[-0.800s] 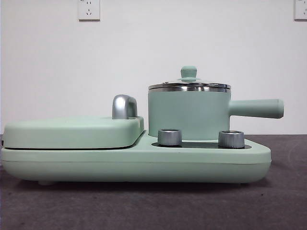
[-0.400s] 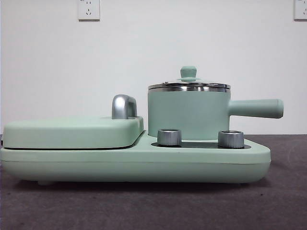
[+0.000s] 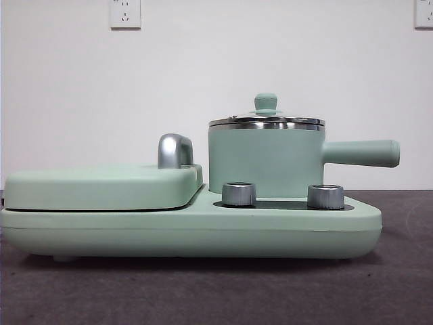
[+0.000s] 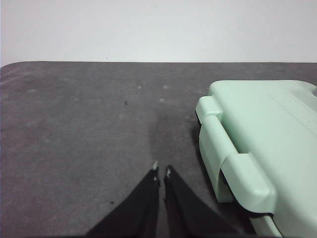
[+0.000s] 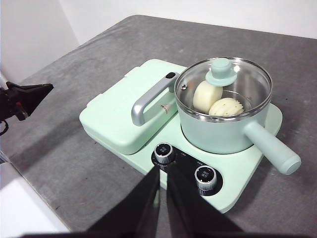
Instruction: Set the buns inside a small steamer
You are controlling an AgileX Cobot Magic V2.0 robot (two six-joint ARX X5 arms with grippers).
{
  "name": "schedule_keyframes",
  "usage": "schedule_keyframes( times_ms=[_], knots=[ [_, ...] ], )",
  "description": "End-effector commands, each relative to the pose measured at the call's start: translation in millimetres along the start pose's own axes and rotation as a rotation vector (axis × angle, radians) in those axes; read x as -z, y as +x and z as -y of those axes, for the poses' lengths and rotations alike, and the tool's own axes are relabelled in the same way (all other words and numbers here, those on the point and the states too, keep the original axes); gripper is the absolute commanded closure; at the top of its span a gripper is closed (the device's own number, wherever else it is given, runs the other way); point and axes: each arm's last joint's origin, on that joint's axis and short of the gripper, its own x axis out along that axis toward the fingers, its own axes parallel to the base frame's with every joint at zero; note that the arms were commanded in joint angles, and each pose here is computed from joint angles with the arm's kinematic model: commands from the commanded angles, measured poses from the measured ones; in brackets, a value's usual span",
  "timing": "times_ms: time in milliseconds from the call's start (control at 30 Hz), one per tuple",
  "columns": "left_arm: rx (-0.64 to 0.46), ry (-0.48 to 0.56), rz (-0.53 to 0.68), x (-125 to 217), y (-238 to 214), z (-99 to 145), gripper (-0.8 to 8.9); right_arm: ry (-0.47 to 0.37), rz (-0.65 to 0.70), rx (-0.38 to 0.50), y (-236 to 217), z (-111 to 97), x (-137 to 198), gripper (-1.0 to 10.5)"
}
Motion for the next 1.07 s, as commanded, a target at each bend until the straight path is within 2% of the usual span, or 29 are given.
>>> schedule_keyframes(
  times_ms=[33,233,567,700,800,900,1067],
  knots=[
    [0.004,0.011,0.014,-1,0,0,7.93,-0.016,0.020,-0.013,-1,-1,-3,9.3],
    [0.003,0.004,-0.061,12,2,0,7.93,-0.016,0.020,-0.013,-1,-1,-3,9.3],
    [0.003,0.004,-0.057,11,2,0,7.93,-0.011,0.035,-0.002,-1,0,-2,9.3],
    [0.003,0.004,-0.057,11,2,0,7.93,0.021,0.135,0.065,21,13,3,9.3],
    [0.003,0.004,-0.057,11,2,0,7.93,0.000,0.344,0.168,42,34,19,9.3],
    [0.003,0.004,-0.057,11,2,0,7.93,-0.036,0.538,0.269,54,56,43,9.3],
    [0.004,0.004,-0.057,11,2,0,7.93,-0.051,0.672,0.451,63,82,88,9.3]
  ],
)
